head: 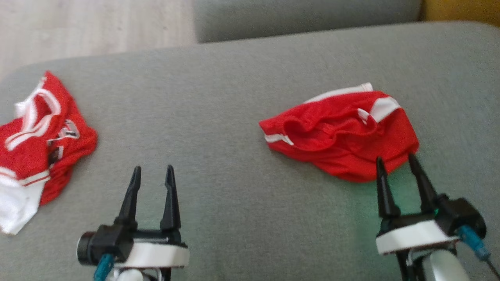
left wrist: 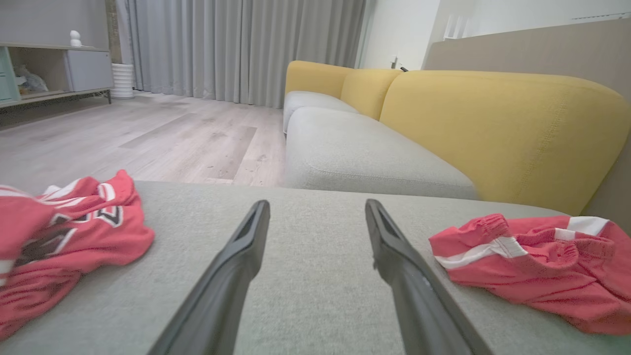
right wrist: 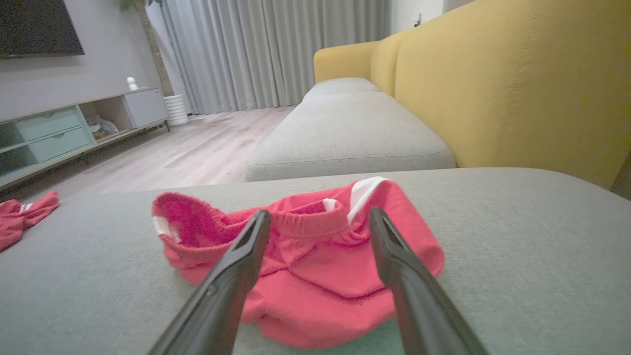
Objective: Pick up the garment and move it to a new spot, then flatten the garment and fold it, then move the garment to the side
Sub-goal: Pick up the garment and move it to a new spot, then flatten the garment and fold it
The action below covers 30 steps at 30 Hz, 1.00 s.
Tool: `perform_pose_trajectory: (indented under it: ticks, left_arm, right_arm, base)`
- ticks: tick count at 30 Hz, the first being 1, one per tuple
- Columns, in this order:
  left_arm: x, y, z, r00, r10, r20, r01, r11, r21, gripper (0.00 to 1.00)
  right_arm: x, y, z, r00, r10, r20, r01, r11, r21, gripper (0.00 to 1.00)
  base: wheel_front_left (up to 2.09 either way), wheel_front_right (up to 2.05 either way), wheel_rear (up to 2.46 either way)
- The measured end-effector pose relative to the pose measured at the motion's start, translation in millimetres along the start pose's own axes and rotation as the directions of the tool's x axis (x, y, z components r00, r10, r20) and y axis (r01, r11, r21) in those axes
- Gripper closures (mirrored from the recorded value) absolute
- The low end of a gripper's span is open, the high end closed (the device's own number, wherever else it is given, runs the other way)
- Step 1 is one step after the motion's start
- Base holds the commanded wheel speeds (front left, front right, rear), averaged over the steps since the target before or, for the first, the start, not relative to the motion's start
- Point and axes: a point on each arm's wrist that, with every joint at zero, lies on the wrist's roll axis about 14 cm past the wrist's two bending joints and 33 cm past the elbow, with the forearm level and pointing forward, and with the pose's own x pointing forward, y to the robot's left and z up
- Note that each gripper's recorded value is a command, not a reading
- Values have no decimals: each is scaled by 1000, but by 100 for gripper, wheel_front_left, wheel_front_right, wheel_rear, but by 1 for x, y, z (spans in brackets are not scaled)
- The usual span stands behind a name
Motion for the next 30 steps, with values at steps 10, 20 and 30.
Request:
perform_pose_trajectory:
  ticks: [10, 20, 30]
  left_arm:
    - [-37, 13, 9, 998, 53, 28, -53, 999, -6, 0]
    - [-40, 12, 9, 998, 53, 26, -52, 999, -10, 0]
    - [-41, 12, 6, 998, 54, 19, -54, 998, -10, 0]
  right_arm:
    - [-11, 29, 3, 996, 88, 4, -88, 996, -34, 0]
    - [-12, 30, 5, 996, 92, 10, -92, 995, -35, 0]
    - [-11, 32, 4, 995, 97, 7, -97, 995, -35, 0]
  base:
    - [0, 0, 0]
    - [0, 0, 0]
    - [0, 0, 0]
